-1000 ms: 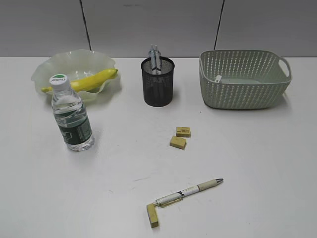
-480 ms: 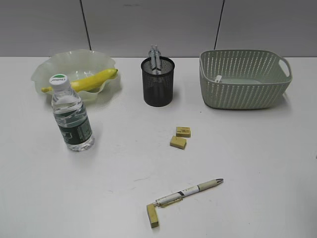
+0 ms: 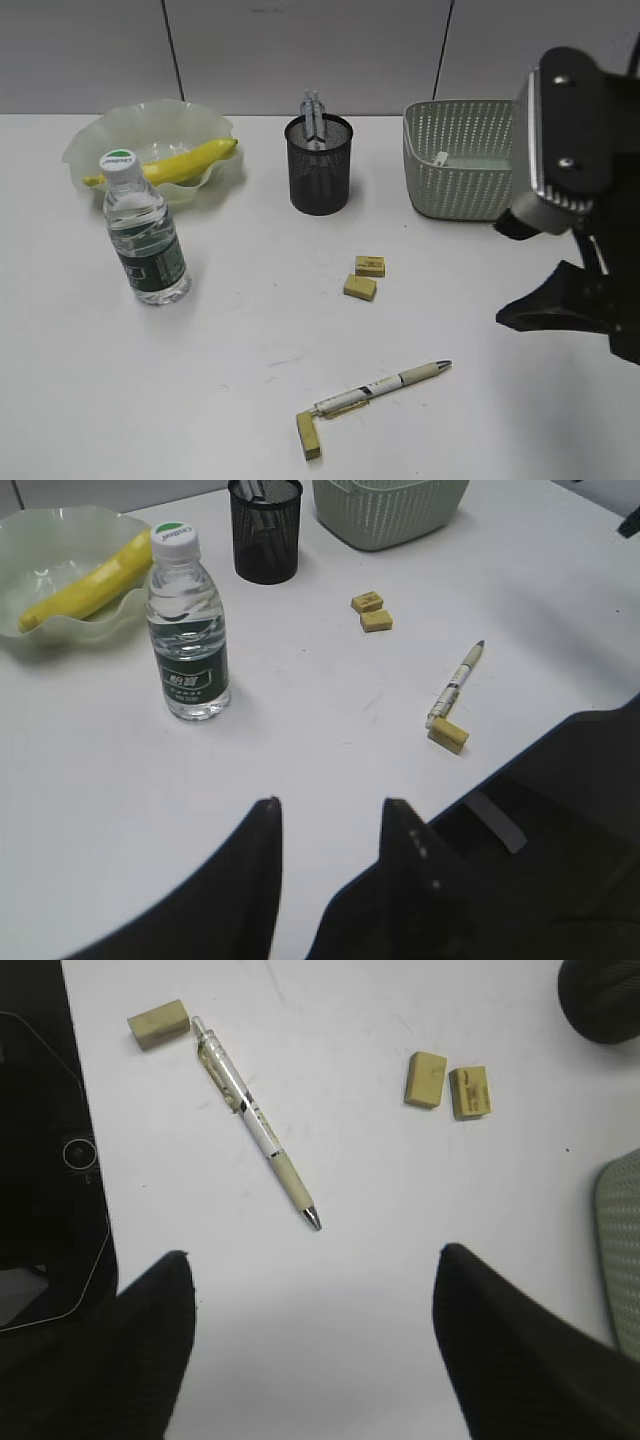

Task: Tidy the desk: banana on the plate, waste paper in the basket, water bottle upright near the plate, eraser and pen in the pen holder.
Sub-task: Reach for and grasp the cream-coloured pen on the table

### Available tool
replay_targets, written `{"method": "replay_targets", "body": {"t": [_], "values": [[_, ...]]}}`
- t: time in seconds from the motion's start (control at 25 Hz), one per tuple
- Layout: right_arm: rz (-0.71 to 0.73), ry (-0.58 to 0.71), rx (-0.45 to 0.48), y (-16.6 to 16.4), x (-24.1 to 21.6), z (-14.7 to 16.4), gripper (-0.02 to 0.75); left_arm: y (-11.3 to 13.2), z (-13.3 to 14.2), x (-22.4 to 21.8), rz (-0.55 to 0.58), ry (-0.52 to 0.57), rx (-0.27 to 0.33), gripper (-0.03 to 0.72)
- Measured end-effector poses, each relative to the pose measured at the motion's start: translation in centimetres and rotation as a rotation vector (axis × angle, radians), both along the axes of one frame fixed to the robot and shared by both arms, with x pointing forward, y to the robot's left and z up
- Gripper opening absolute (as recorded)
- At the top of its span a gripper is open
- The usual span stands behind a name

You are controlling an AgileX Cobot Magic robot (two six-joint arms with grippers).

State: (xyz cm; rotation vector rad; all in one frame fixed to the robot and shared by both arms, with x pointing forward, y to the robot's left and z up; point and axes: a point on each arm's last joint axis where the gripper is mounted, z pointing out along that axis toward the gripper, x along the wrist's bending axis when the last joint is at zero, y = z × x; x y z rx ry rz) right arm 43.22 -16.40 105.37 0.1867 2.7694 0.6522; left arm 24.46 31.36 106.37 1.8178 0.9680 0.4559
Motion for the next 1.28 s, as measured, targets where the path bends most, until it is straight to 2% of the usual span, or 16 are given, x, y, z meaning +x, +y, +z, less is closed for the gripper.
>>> {"method": "replay_targets", "body": {"t": [0.28,0.56,0.8,0.96,1.08,1.28], "values": [[-0.032,0.021,0.07,1.4,1.7,-1.2,0.584,0.0,0.0,0.0,0.0,0.0,0.0,0.249],[-0.057,0.048,0.081,1.5,1.6,-1.2,0.585,0.0,0.0,0.0,0.001,-0.001,0.0,0.247],[-0.011,0.065,0.029,1.8,1.4,-1.8,0.585,0.0,0.0,0.0,0.0,-0.001,0.001,0.245],[0.144,0.057,-0.09,4.1,0.6,-3.8,0.582,0.0,0.0,0.0,0.0,-0.001,0.001,0.246],[0.237,0.041,-0.15,6.1,0.1,-5.5,0.551,0.0,0.0,0.0,0.0,-0.001,0.001,0.244],[0.249,0.058,-0.191,7.3,1.2,-8.4,0.486,0.0,0.0,0.0,0.0,-0.001,0.001,0.244]]}}
